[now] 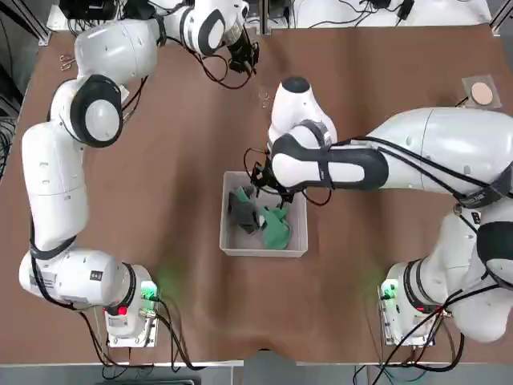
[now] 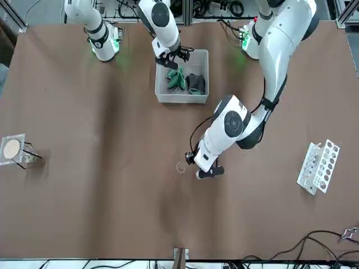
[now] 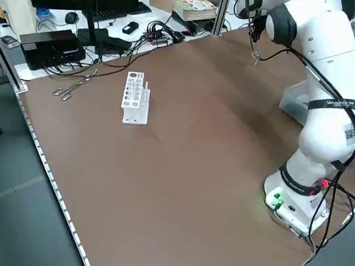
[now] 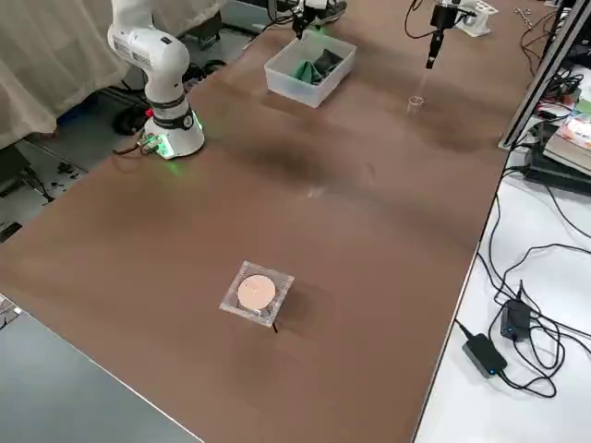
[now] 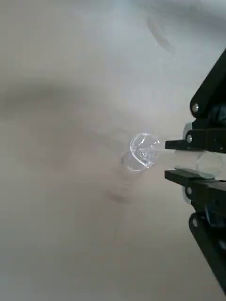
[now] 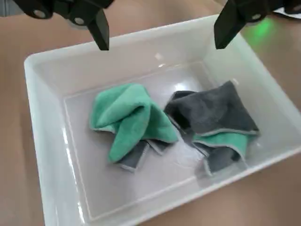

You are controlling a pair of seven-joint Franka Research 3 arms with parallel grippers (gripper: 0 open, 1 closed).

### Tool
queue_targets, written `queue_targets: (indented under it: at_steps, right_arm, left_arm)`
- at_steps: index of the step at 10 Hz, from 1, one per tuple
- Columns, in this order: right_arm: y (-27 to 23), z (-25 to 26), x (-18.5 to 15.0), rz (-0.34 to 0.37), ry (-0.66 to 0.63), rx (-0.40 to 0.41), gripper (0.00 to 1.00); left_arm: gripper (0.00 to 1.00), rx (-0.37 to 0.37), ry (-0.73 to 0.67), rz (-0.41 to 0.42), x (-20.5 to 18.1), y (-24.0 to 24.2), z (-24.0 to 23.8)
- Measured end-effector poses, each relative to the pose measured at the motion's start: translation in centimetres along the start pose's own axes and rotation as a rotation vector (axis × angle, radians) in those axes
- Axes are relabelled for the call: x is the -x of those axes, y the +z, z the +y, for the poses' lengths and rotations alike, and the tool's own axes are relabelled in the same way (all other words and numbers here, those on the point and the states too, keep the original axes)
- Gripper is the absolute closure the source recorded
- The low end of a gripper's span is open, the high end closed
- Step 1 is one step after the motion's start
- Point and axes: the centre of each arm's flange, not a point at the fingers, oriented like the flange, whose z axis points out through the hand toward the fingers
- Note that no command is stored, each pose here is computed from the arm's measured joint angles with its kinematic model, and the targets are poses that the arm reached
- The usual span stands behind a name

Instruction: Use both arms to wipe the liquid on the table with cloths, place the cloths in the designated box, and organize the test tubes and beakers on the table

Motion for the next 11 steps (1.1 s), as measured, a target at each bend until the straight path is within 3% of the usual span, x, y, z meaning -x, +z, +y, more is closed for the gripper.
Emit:
queue_targets:
  at_steps: [2,5,8,11]
  right_arm:
    - [-2.9,-0.4,-3.2,0.024,0.027,-0.040,0.01]
    - [-10.1,1.9,-13.2,0.042,-0.013,-0.074,0.01]
    - [-15.7,6.0,-21.5,0.097,-0.218,-0.136,0.01]
    - [-19.7,7.5,-25.0,0.191,-0.511,-0.167,0.01]
  left_arm:
    - [0.78,-0.042,0.016,-0.002,0.4,-3.2,0.7]
    - [0.78,-0.178,0.025,0.007,1.4,-12.0,0.5]
    - [0.78,-0.296,0.038,0.055,-0.4,-19.0,-3.3]
    - [0.76,-0.398,-0.113,0.056,-3.2,-20.9,-9.0]
